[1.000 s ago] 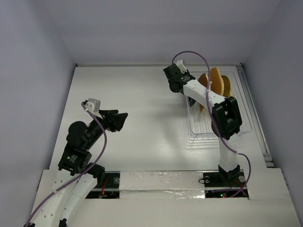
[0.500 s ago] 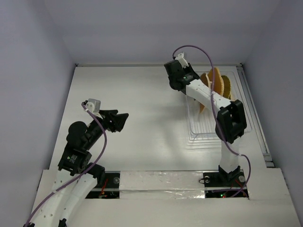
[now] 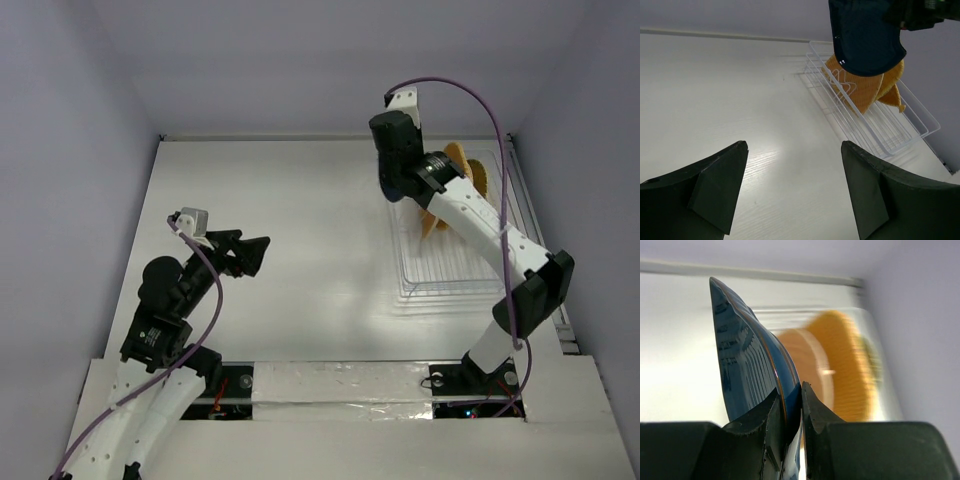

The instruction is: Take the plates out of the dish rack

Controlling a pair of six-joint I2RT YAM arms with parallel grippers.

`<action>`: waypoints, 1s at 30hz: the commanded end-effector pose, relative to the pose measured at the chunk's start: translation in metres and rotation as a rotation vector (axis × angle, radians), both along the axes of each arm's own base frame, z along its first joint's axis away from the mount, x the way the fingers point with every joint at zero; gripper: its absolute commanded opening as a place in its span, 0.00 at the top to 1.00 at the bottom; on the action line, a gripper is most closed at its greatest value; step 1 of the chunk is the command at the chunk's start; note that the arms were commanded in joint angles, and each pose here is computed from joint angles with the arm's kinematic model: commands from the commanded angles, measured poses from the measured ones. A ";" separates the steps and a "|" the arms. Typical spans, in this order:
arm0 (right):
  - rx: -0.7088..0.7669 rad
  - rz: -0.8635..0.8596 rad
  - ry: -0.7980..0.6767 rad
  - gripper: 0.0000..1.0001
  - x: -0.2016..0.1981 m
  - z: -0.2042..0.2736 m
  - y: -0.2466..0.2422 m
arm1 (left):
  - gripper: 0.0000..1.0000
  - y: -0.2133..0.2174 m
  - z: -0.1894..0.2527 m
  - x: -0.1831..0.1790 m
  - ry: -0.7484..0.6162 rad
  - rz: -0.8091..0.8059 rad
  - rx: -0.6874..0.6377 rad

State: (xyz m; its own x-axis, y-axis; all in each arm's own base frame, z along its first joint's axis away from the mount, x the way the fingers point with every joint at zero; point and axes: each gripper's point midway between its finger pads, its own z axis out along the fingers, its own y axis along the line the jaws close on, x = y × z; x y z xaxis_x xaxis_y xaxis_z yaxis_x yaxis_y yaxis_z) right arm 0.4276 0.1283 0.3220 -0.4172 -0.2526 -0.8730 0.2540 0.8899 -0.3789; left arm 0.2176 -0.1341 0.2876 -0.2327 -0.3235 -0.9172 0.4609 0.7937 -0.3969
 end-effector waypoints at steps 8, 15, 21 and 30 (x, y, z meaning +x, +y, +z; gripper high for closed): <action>0.819 0.648 0.041 1.00 -0.014 -0.012 0.235 | 0.37 0.028 0.037 0.004 -0.090 0.155 -0.024; 1.174 0.806 0.095 1.00 -0.007 -0.012 0.333 | 0.44 0.028 0.035 0.006 -0.085 0.161 -0.022; 1.298 0.785 0.231 1.00 0.003 -0.069 0.393 | 0.44 0.026 0.033 0.007 -0.079 0.157 -0.022; 1.400 0.722 0.382 1.00 0.001 -0.153 0.430 | 0.44 0.026 0.034 0.004 -0.085 0.147 -0.028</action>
